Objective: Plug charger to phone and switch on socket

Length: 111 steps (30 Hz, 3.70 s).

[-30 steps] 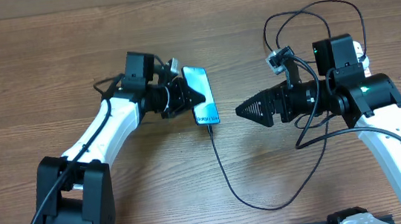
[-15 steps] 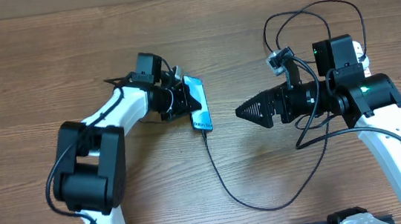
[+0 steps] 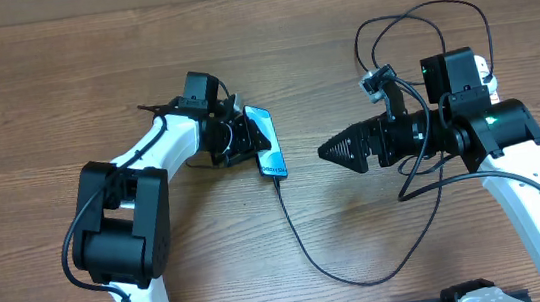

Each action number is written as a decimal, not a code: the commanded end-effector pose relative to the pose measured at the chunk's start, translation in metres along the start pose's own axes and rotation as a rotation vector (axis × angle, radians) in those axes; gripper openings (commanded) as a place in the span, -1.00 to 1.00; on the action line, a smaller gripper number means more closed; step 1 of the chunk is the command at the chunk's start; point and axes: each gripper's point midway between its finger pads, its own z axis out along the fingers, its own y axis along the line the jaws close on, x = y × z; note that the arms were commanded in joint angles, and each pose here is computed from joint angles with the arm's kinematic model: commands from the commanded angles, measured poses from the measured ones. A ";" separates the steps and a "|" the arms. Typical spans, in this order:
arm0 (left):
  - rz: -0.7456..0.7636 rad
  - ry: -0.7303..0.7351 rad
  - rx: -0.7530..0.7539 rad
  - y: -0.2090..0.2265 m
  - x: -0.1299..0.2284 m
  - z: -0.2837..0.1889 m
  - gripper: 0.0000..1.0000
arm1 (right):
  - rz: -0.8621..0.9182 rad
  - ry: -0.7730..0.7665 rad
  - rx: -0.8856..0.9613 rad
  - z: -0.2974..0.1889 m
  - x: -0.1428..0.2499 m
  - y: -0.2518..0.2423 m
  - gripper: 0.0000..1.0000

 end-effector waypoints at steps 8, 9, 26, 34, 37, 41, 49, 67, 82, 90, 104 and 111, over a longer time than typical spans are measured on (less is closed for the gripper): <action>-0.001 -0.024 -0.098 0.015 -0.005 -0.004 0.02 | -0.014 -0.010 0.010 -0.006 -0.002 0.005 1.00; -0.003 -0.020 -0.100 0.015 -0.004 -0.004 0.03 | -0.013 -0.009 0.010 -0.006 -0.002 0.005 1.00; -0.055 0.009 -0.145 0.013 -0.016 -0.055 0.50 | 0.028 -0.105 0.126 -0.034 -0.027 -0.017 1.00; 0.112 -0.130 -0.125 -0.043 -0.036 -0.123 0.60 | 0.249 -0.346 0.360 -0.119 -0.047 -0.100 1.00; 0.170 -0.183 -0.102 -0.064 -0.034 -0.142 0.68 | 0.378 -0.463 0.485 -0.161 -0.046 -0.141 1.00; 0.221 -0.222 -0.082 -0.082 -0.028 -0.156 0.79 | 0.526 -0.599 0.661 -0.211 -0.040 -0.192 0.62; 0.239 -0.226 -0.077 -0.087 -0.023 -0.160 0.99 | 0.720 -0.590 0.842 -0.221 -0.022 -0.285 -0.93; 0.239 -0.227 -0.077 -0.088 -0.023 -0.161 1.00 | 0.855 -0.539 0.875 -0.180 0.000 -0.398 -0.93; 0.238 -0.229 -0.075 -0.088 -0.024 -0.161 1.00 | 0.889 -0.498 0.864 -0.162 0.013 -0.418 -0.92; 0.242 -0.236 -0.072 -0.089 -0.025 -0.161 1.00 | 0.893 -0.493 0.863 -0.160 0.015 -0.421 -0.93; 0.248 -0.246 -0.068 -0.090 -0.028 -0.162 1.00 | 0.910 -0.470 0.857 -0.147 0.024 -0.435 -0.93; 0.249 -0.248 -0.068 -0.091 -0.028 -0.162 1.00 | 0.892 -0.458 0.784 -0.135 0.017 -0.427 -0.93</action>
